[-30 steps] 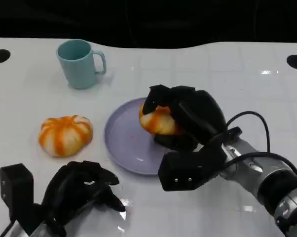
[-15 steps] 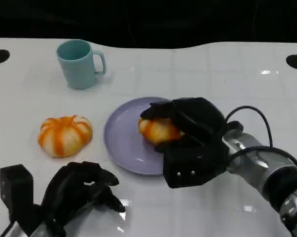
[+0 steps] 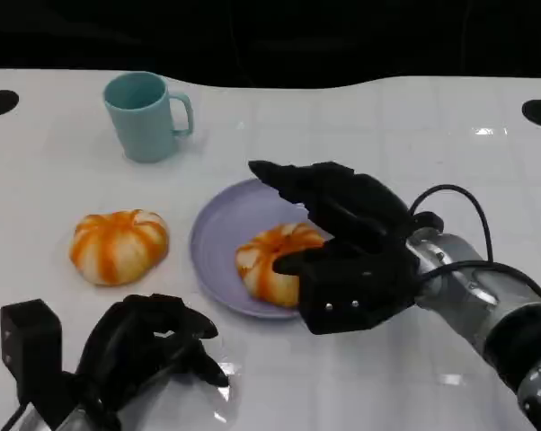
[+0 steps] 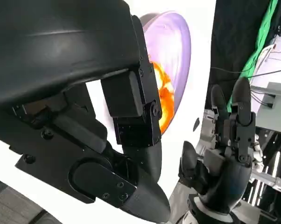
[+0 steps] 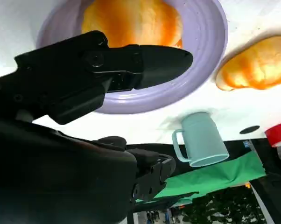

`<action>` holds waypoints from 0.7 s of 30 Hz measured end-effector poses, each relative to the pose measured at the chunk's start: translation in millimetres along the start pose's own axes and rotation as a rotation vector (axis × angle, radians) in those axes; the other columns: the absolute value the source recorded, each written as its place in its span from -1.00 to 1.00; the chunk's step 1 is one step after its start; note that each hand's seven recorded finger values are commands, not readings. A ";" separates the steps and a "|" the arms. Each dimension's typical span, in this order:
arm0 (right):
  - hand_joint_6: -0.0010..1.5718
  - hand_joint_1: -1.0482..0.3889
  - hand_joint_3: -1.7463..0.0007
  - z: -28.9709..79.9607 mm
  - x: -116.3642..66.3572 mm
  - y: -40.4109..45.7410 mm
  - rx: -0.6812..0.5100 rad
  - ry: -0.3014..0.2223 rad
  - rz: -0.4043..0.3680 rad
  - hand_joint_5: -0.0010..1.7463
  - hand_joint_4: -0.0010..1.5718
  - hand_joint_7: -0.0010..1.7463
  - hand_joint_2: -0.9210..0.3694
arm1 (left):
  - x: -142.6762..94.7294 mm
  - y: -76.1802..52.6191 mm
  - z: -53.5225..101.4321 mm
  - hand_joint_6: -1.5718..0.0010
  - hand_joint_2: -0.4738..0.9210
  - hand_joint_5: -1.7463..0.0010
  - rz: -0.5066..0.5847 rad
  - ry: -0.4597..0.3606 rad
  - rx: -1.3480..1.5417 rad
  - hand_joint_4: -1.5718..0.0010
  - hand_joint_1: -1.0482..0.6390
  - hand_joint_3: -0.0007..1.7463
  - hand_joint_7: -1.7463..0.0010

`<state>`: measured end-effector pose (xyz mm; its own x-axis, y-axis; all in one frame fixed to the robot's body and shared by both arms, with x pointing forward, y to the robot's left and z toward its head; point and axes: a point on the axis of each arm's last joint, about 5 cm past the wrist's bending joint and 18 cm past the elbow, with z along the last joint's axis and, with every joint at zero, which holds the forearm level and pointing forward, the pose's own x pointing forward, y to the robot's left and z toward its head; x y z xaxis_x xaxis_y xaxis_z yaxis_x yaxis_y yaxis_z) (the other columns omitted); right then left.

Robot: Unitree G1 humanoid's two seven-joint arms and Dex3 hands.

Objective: Grasp the bread from the table and place it into the plate.

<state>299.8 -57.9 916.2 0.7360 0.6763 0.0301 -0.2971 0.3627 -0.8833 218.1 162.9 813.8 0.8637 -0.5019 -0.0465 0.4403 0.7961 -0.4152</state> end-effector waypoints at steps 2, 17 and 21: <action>-0.93 -0.89 0.47 -0.9 -3.5 -2.5 0.010 -0.007 -0.009 -0.66 -0.88 -0.97 -1.00 | 0.1 -0.2 -0.2 -1.00 0.79 0.40 0.000 0.000 -0.001 -0.96 -1.00 -1.00 0.77; -0.21 -0.38 0.78 -14.9 -41.8 5.3 0.230 -0.057 -0.145 0.01 -0.31 -0.63 -1.00 | 0.9 -1.1 -0.8 -1.00 0.78 0.40 -0.001 0.000 -0.006 -0.97 -1.00 -1.00 0.74; -0.30 -0.10 0.84 -15.3 -52.0 12.9 0.335 -0.112 -0.234 0.67 -0.23 0.01 -1.00 | 1.3 -1.5 -0.9 -1.00 0.79 0.40 0.001 0.001 -0.005 -0.97 -1.00 -0.99 0.75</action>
<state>267.0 -98.2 896.1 0.7418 0.6099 0.2788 -0.3251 0.6907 -0.6460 218.3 160.8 813.5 0.8637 -0.5017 -0.0473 0.4385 0.7945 -0.4201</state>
